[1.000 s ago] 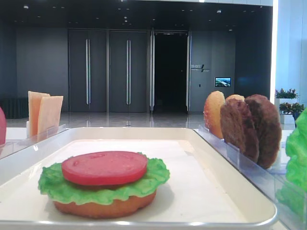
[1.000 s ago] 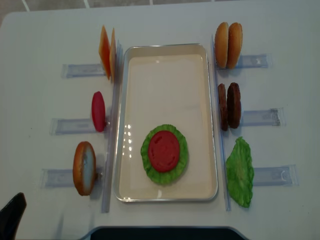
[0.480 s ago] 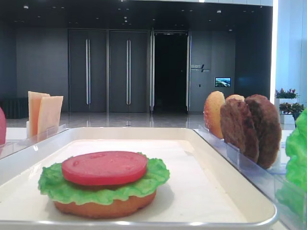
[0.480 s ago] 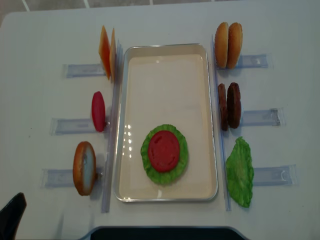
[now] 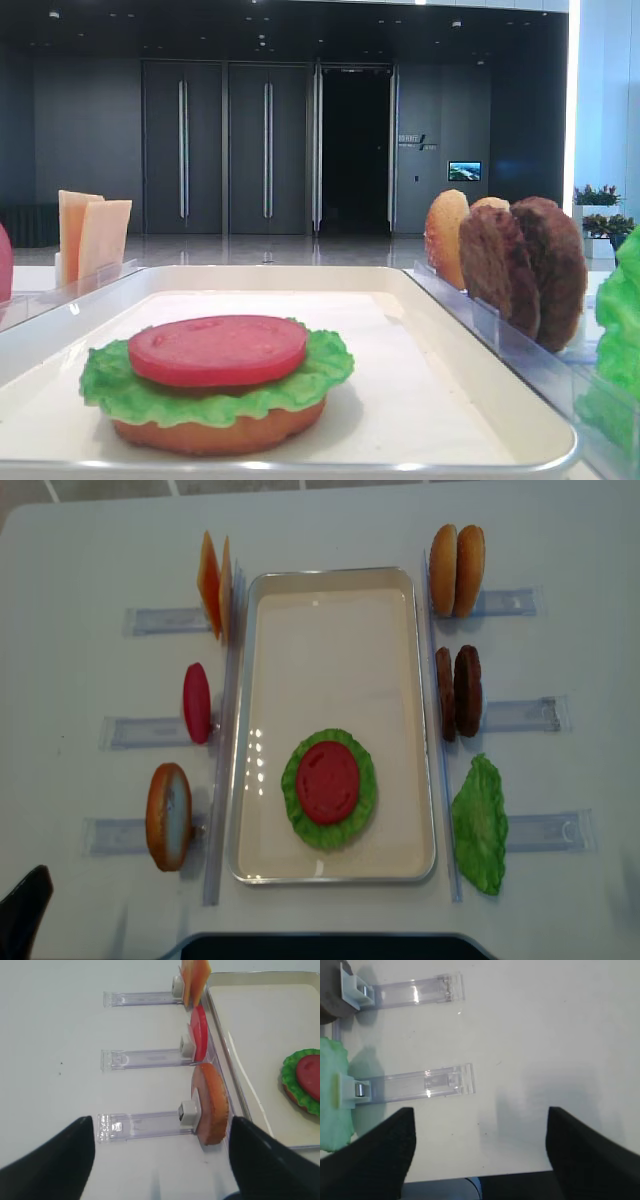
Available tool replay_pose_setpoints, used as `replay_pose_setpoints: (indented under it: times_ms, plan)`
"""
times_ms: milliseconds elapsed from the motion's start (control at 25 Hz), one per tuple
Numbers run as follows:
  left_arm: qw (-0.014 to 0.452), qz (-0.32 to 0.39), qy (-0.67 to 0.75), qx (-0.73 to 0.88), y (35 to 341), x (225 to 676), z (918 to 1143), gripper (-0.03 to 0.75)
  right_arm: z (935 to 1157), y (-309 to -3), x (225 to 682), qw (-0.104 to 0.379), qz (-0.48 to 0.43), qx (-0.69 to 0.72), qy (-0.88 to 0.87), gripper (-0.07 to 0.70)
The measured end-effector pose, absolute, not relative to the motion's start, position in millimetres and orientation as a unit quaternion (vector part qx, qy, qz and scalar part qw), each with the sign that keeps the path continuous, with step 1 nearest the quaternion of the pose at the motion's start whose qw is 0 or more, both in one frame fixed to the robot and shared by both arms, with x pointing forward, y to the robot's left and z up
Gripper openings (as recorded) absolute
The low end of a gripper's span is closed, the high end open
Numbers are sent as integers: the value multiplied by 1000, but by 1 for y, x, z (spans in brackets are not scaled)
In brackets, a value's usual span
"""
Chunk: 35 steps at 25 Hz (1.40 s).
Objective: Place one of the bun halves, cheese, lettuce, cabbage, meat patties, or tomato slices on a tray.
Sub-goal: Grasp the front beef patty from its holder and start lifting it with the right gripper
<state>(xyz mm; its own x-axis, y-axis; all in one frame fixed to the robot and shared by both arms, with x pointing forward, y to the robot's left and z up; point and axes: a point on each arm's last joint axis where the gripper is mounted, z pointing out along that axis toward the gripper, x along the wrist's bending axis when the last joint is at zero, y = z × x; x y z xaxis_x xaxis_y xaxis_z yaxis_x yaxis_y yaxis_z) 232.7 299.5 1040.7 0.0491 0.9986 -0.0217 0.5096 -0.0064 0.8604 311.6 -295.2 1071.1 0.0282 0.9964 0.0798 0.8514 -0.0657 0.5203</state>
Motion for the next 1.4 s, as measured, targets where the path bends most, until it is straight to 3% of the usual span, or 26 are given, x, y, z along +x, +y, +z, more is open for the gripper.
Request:
replay_pose_setpoints:
  times_ms: [360, 800, 1120, 1400]
  plan:
    - [365, 335, 603, 625, 300, 233, 1041, 639, 1078, -296, 388, 80, 142, 712, 683, 541]
    - [365, 335, 603, 625, 300, 233, 1041, 639, 1078, -299, 451, 47, 110, 717, 686, 541]
    - [365, 335, 603, 625, 300, 233, 1041, 639, 1071, -288, 468, 29, 98, 707, 700, 541]
    - [365, 335, 603, 625, 300, 233, 1041, 639, 1070, -253, 468, 25, 110, 719, 686, 541]
